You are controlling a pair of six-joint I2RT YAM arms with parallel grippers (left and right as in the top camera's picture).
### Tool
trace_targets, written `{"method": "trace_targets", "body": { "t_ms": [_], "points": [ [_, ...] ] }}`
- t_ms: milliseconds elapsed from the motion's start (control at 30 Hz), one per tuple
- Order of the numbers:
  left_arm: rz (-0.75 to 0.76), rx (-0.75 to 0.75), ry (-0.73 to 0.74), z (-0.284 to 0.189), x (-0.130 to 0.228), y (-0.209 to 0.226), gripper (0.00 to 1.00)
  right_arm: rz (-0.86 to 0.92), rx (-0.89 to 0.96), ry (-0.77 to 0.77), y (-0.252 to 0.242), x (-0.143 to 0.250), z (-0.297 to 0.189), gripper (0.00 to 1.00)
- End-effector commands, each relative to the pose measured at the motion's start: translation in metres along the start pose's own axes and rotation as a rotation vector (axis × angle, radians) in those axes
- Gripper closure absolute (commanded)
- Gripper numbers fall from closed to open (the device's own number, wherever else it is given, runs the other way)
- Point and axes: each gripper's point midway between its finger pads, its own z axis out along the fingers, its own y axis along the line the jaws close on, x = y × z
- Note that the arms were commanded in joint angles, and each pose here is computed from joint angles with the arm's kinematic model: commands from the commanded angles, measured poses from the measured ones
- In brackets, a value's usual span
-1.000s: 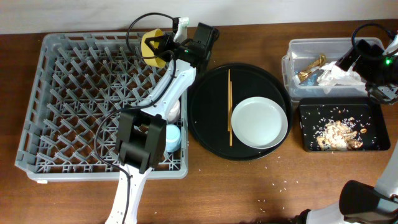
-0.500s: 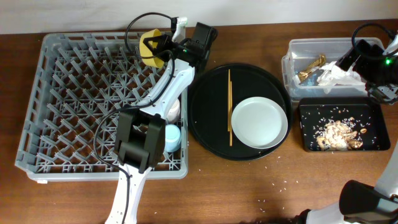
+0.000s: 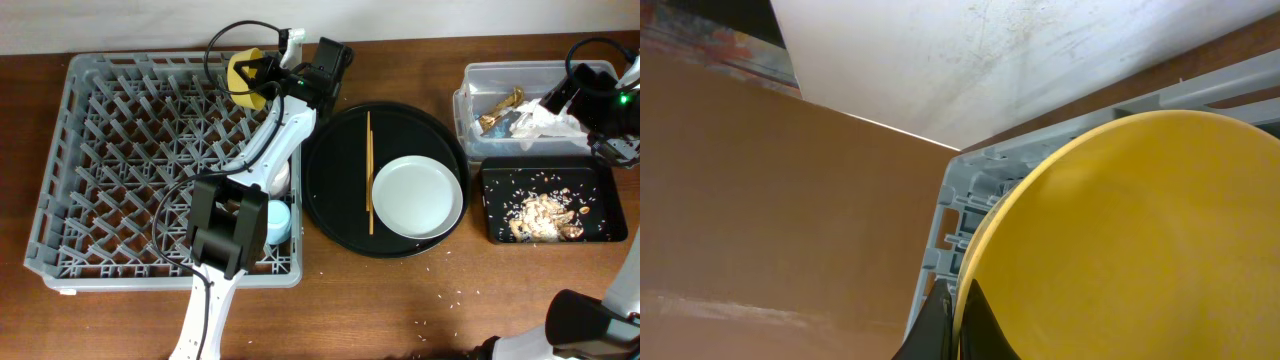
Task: Sort waste into correct bins and load items into the dishwasher rack
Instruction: 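Release the bowl and reach the left gripper to the white plate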
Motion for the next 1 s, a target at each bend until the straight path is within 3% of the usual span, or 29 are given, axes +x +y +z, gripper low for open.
{"method": "trace_targets", "body": {
  "t_ms": [0,100,200,367,633,867,967],
  "points": [
    [0.052,0.052,-0.014,-0.005,0.003,-0.025,0.98,0.006,0.01,-0.001,-0.002,-0.001,0.0,0.02],
    [0.054,0.055,-0.022,-0.01,0.002,-0.027,0.85,0.006,0.01,-0.001,-0.002,-0.001,0.0,0.02],
    [0.055,0.058,-0.028,-0.013,0.001,-0.028,0.53,0.006,0.01,-0.001,-0.002,-0.001,0.0,0.02],
    [0.057,0.063,-0.039,-0.019,-0.001,-0.03,0.31,0.006,0.01,-0.001,-0.002,-0.001,0.0,0.02],
    [0.069,0.114,-0.097,-0.05,-0.01,-0.043,0.18,0.006,0.01,-0.001,-0.002,-0.001,0.0,0.01],
    [0.078,0.353,-0.214,-0.103,-0.028,-0.084,0.15,0.006,0.01,-0.001,-0.002,-0.001,0.0,0.02],
    [-0.008,0.477,-0.285,-0.145,-0.049,-0.084,0.13,0.006,0.01,-0.001,-0.002,-0.001,0.0,0.02]
  ]
}}
